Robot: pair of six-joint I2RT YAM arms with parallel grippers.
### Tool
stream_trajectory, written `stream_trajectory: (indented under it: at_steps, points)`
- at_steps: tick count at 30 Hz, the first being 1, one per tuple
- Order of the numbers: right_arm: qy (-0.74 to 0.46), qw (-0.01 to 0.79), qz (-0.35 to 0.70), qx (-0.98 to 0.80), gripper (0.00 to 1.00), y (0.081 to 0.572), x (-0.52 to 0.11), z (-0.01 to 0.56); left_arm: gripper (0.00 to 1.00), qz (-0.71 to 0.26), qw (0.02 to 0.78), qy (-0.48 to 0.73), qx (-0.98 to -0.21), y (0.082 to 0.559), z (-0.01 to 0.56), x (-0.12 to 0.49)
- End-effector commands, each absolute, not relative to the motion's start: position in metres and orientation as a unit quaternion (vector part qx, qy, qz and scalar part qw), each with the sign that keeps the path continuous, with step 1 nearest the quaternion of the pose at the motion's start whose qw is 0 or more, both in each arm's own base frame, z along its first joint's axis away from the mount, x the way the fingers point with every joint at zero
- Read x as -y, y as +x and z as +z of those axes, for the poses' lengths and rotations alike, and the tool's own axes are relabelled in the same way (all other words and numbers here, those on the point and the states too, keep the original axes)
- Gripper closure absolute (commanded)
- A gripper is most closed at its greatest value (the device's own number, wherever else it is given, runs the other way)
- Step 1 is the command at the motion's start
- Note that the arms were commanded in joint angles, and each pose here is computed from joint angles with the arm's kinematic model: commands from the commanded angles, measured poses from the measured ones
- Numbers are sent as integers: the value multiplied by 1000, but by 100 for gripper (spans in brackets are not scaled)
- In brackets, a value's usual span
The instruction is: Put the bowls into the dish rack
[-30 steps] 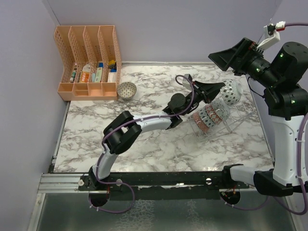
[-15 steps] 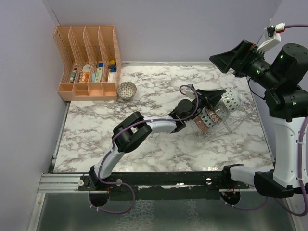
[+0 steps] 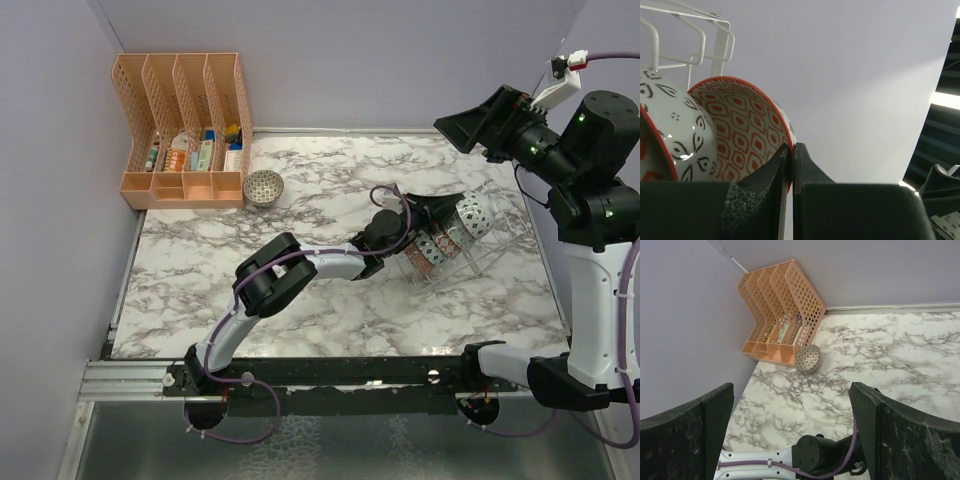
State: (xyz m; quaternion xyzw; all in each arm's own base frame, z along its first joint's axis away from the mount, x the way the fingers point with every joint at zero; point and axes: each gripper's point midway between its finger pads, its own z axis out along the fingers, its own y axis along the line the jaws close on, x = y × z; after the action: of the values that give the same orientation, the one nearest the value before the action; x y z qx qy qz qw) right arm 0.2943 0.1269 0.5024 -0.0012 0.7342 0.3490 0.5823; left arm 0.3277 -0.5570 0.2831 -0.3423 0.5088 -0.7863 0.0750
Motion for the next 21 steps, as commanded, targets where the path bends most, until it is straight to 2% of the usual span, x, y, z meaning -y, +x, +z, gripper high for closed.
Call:
stream_trajectory:
  at_steps: [1,21]
  points:
    - [-4,586,341,-735,1,291,-125,500,100,-807,66,-356,-467,327,312,546]
    - [-9,576,344,-741,1,295,-129,493,100,-782,30,-364,-505,330,285,566]
